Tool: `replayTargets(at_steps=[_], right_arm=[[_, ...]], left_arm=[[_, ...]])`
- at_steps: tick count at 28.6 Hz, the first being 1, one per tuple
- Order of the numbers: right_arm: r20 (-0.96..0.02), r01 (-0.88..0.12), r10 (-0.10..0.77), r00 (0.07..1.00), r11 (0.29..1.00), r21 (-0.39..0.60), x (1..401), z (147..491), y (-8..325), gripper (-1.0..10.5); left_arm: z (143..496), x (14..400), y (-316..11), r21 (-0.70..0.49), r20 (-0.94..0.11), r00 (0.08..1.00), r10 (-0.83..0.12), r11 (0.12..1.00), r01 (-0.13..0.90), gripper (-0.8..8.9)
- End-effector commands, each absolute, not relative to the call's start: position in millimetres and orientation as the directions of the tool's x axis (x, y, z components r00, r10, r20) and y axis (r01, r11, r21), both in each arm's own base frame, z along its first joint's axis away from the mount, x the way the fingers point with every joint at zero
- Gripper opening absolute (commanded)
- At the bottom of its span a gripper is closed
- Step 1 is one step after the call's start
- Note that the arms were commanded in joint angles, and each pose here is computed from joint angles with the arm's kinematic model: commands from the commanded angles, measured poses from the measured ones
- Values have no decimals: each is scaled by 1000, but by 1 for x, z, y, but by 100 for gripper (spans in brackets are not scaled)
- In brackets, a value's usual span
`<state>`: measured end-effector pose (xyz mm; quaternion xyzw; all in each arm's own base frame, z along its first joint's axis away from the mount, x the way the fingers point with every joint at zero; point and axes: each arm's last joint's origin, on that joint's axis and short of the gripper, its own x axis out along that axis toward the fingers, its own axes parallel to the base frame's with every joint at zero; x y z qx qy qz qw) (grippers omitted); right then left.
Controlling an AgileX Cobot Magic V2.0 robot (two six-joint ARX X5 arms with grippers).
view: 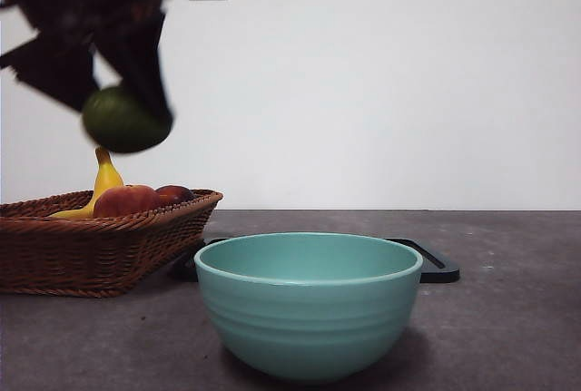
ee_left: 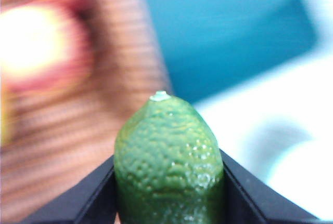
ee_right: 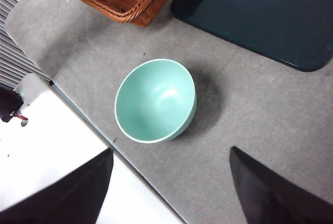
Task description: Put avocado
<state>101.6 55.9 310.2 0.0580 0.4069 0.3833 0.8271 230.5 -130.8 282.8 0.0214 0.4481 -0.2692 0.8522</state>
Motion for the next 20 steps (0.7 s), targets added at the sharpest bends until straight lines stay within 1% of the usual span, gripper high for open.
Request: replayTargets(at_steps=[1,4,7,10,13,15,17,20], right_arm=[[-618,-599,684,387,696,395,103,315,57,355],[-623,-594,676,394,704,388,103,315,57,355],[-623,-593,675,395,706,387,103,315,57,355],[-623,-594,675,395,705,388,103,315,57,355],[-623,-594,675,395,705,388,103,315,57,355],[-623,-594,675,395,705,388,103,315,57,355],[-624,-593,675,395,706,387,103,315,57,355],[-623,-593,675,395,706,387,103,315,57,355]], left_arm=[[292,218,-150,-245,-745,407,-529,783,571,171],[293,204,-169,-254,-740,349,-575,720,646,171],[286,193,-190,-254,-750,290,-594,663,704,171],[276,188,-209,-254,-760,246,-601,623,740,171],[255,186,-232,-254,-794,182,-580,589,767,171],[238,186,-244,-234,-823,149,-549,566,790,171],[222,187,-255,-209,-848,140,-511,565,798,171],[205,188,-265,-193,-866,126,-484,555,809,171]])
